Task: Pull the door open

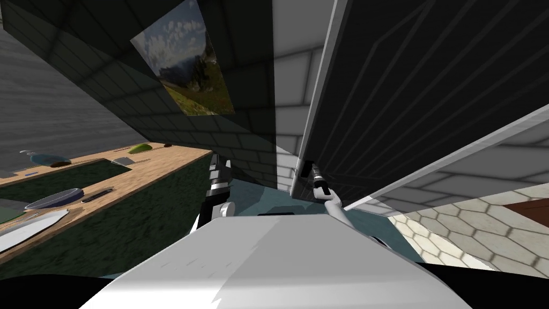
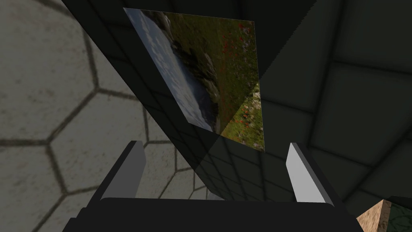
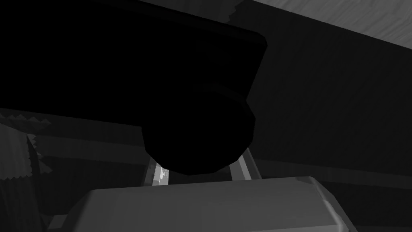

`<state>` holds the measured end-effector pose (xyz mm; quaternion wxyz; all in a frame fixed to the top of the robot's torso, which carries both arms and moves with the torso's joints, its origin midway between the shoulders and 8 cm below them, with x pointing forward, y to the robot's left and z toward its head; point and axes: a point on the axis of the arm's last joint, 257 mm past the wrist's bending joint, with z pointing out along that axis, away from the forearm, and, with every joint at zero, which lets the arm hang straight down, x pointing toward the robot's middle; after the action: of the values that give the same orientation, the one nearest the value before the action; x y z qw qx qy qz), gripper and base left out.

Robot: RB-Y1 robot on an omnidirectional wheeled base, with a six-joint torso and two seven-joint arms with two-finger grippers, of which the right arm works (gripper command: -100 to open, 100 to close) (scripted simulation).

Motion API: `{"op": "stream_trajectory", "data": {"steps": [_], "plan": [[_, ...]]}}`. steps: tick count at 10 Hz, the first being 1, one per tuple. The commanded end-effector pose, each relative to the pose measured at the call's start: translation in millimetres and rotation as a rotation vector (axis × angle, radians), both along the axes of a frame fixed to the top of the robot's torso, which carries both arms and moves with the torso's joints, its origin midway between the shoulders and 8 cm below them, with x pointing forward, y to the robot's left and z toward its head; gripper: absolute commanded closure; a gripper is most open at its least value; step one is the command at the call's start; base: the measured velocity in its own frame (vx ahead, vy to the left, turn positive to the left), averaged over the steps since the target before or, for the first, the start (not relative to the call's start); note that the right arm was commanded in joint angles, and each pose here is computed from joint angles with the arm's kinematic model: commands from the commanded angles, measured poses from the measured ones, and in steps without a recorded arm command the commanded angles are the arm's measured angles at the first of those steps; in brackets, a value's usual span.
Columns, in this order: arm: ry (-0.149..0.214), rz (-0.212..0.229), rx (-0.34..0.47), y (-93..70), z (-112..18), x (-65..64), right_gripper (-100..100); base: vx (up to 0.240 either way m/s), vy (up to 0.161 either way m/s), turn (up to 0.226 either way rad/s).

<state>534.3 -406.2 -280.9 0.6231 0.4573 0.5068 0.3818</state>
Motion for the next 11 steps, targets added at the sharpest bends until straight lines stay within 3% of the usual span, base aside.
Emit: {"op": "stream_trajectory", "data": {"steps": [1, 3, 6, 7, 8, 9, 10, 11], "plan": [[-0.013, 0.016, 0.053, 11.4, -0.2, 4.5, 100, -0.055, -0.024, 0.065], [-0.039, 0.003, 0.173, 5.7, 0.3, 6.3, 100, -0.074, -0.043, 0.134], [-0.057, -0.002, 0.257, 2.8, 0.4, 7.2, 100, -0.063, -0.031, 0.07], [-0.071, -0.008, 0.321, -0.2, 0.4, 8.0, 100, -0.053, -0.02, 0.125], [-0.072, -0.008, 0.325, -0.2, 0.4, 8.0, 100, -0.049, -0.025, 0.042], [-0.087, -0.014, 0.391, -3.2, 0.4, 8.7, 100, -0.062, -0.026, 0.063], [-0.087, -0.014, 0.393, -3.2, 0.4, 8.7, 100, -0.055, -0.023, 0.084], [-0.103, -0.021, 0.459, -6.2, 0.2, 9.4, 100, -0.064, -0.026, 0.139]]}}
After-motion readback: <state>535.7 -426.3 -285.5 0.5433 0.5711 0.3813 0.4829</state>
